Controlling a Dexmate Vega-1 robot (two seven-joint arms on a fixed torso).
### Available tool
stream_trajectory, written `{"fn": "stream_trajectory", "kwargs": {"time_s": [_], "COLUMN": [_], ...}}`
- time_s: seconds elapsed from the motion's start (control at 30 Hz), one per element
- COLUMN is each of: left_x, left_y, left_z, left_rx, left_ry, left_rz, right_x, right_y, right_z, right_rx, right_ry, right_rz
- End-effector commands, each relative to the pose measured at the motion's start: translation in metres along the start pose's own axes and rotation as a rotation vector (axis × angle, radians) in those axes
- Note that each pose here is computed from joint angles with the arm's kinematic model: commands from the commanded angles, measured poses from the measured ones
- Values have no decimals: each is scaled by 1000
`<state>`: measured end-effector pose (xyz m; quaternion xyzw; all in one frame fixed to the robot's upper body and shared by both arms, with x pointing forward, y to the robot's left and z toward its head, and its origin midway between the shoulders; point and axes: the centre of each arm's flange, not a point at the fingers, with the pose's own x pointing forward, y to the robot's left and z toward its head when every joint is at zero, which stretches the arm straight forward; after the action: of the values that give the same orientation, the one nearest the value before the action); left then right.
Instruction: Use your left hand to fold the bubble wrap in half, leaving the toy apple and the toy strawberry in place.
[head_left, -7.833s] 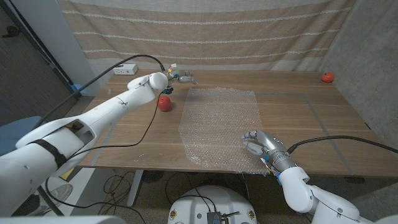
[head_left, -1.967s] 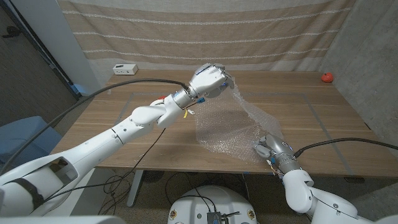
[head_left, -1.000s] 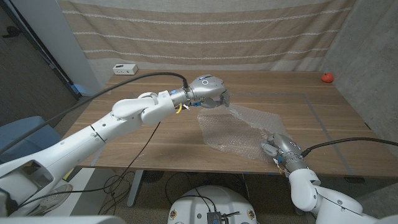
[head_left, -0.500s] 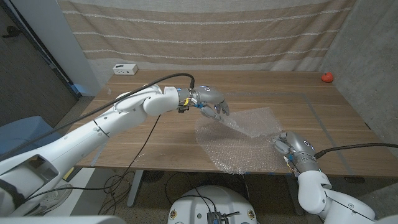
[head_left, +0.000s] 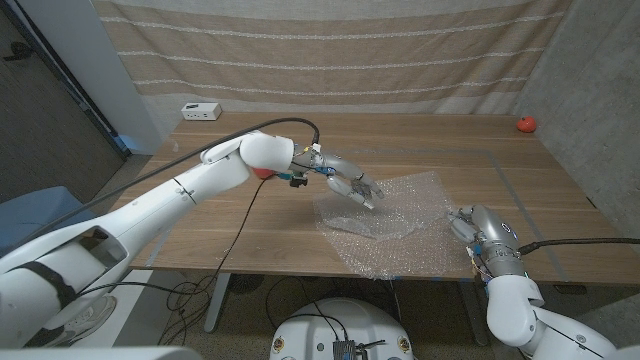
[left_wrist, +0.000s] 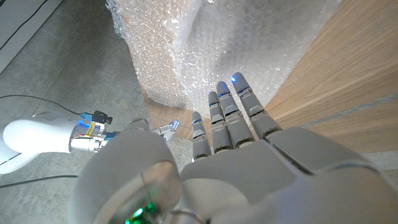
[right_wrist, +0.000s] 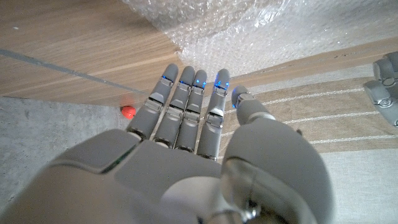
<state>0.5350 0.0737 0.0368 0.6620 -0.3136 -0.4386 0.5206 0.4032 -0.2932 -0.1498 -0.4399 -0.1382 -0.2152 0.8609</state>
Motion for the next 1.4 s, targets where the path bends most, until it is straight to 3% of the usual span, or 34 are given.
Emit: {"fn": "stream_trajectory", "kwargs": {"time_s": [0.03, 0.4, 0.63, 0.83, 1.0, 1.17, 1.4], "left_x": [-4, -24, -36, -50, -64, -80, -98], "left_y": [7, 6, -2, -10, -19, -31, -51], "left_z": [-2, -24, -47, -65, -81, -96, -115], "left_rx": [-79, -148, -278, -414, -558, -657, -771], "left_ry": [-60, -7, 21, 11, -20, -30, 13], "left_rz": [77, 335, 497, 605, 716, 787, 876], "right_x": [3, 25, 46, 61, 73, 86, 104], "right_y": [-18, -20, -19, -19, -19, -22, -29], "right_z": [-2, 3, 8, 10, 9, 5, -3], "right_rx": [83, 229, 428, 585, 733, 831, 957], "right_ry": [-53, -125, -219, -284, -335, -350, -361], "right_rz": [-93, -59, -47, -60, -54, -63, -118]}}
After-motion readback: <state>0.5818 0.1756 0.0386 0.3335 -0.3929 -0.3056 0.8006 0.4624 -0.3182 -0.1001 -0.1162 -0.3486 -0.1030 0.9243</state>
